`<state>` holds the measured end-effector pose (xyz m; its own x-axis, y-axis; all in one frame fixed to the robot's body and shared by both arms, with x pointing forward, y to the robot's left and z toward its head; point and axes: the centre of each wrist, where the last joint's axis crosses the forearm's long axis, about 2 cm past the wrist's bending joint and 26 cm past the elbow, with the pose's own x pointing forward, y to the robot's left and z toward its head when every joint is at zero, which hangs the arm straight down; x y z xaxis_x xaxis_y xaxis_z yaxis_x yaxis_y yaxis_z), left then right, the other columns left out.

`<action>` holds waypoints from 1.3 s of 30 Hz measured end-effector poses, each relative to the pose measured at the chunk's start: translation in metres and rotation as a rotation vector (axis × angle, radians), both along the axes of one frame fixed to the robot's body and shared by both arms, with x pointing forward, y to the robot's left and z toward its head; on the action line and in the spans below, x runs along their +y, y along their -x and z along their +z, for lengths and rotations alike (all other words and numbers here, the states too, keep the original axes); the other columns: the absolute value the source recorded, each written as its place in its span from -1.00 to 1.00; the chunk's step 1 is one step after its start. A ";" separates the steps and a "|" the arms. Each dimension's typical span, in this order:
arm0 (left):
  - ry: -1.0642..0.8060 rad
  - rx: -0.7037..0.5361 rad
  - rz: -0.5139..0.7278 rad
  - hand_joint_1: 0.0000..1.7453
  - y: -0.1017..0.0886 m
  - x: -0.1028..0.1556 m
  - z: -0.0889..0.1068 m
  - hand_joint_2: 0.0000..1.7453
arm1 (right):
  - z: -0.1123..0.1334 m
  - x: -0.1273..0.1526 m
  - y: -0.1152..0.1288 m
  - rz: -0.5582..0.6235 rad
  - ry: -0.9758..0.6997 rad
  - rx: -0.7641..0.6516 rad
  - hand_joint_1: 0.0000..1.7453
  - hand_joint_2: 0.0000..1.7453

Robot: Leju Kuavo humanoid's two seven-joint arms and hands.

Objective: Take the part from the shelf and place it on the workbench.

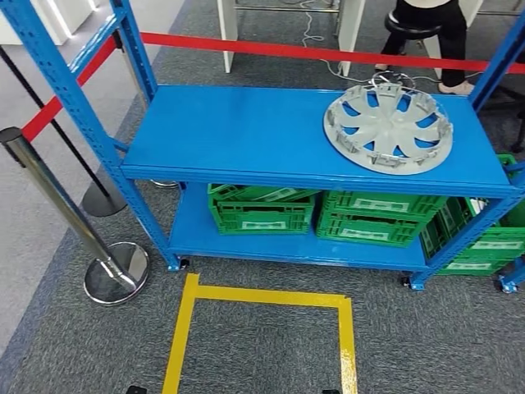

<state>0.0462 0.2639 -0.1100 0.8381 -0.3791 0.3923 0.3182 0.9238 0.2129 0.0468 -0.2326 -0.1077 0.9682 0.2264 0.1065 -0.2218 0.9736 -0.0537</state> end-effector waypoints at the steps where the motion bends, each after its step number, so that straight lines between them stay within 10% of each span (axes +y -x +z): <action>1: -0.003 0.003 0.004 -1.00 0.001 0.003 0.000 -1.00 | 0.000 0.000 0.000 0.001 -0.001 0.000 -1.00 -1.00; 26: -0.080 -0.002 0.223 -1.00 0.004 0.040 -0.001 -1.00 | -0.001 -0.004 0.003 0.038 0.015 -0.064 -1.00 -1.00; 39: -0.109 0.063 0.379 -1.00 0.005 0.103 0.004 -1.00 | -0.001 -0.002 0.002 0.131 0.002 -0.071 -1.00 -1.00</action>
